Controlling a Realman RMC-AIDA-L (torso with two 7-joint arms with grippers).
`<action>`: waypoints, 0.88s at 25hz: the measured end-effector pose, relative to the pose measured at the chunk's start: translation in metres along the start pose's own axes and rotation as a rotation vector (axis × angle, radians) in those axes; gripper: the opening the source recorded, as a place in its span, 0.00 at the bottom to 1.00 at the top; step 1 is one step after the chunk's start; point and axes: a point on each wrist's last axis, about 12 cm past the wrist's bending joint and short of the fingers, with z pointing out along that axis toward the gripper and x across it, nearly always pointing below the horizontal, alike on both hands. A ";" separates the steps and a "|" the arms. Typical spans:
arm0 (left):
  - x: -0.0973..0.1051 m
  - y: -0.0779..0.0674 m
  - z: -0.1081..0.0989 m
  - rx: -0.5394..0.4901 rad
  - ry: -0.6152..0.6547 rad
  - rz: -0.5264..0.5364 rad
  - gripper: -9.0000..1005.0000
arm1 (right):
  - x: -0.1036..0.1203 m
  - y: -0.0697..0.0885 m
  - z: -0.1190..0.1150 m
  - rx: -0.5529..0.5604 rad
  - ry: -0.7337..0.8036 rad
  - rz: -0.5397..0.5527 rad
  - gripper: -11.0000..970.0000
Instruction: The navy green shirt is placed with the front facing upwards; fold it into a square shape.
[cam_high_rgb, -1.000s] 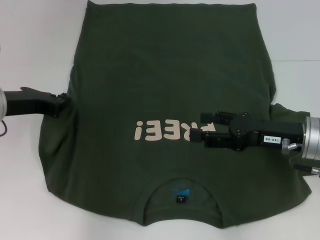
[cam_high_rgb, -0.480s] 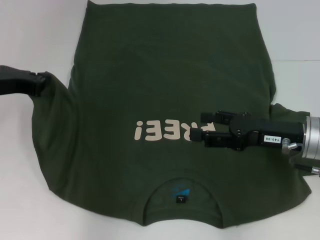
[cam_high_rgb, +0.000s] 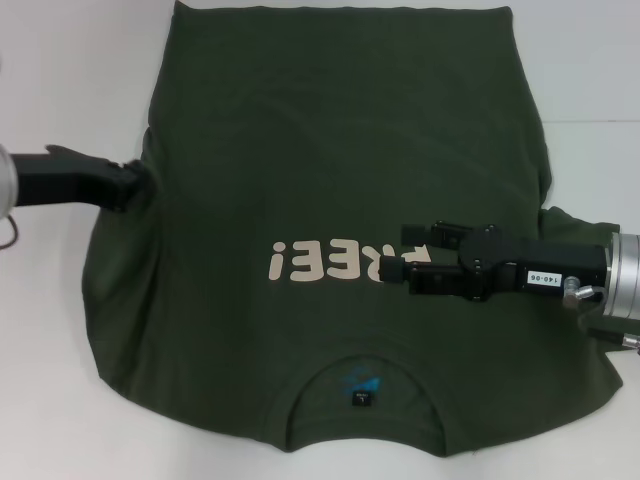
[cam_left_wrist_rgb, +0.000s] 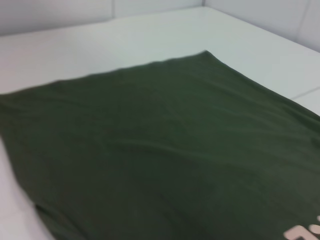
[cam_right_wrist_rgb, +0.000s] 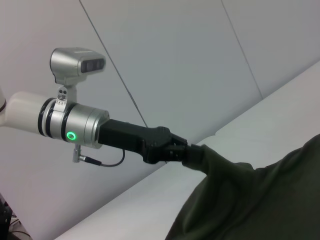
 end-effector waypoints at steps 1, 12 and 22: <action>0.000 -0.002 0.002 0.006 0.004 -0.003 0.05 | 0.000 0.000 0.000 0.000 0.000 0.000 0.92; 0.003 -0.024 0.025 0.147 -0.018 -0.115 0.07 | 0.000 -0.001 0.000 0.005 0.000 -0.003 0.92; 0.011 -0.029 0.028 0.220 -0.110 -0.189 0.37 | -0.002 -0.001 -0.001 0.006 -0.001 -0.009 0.92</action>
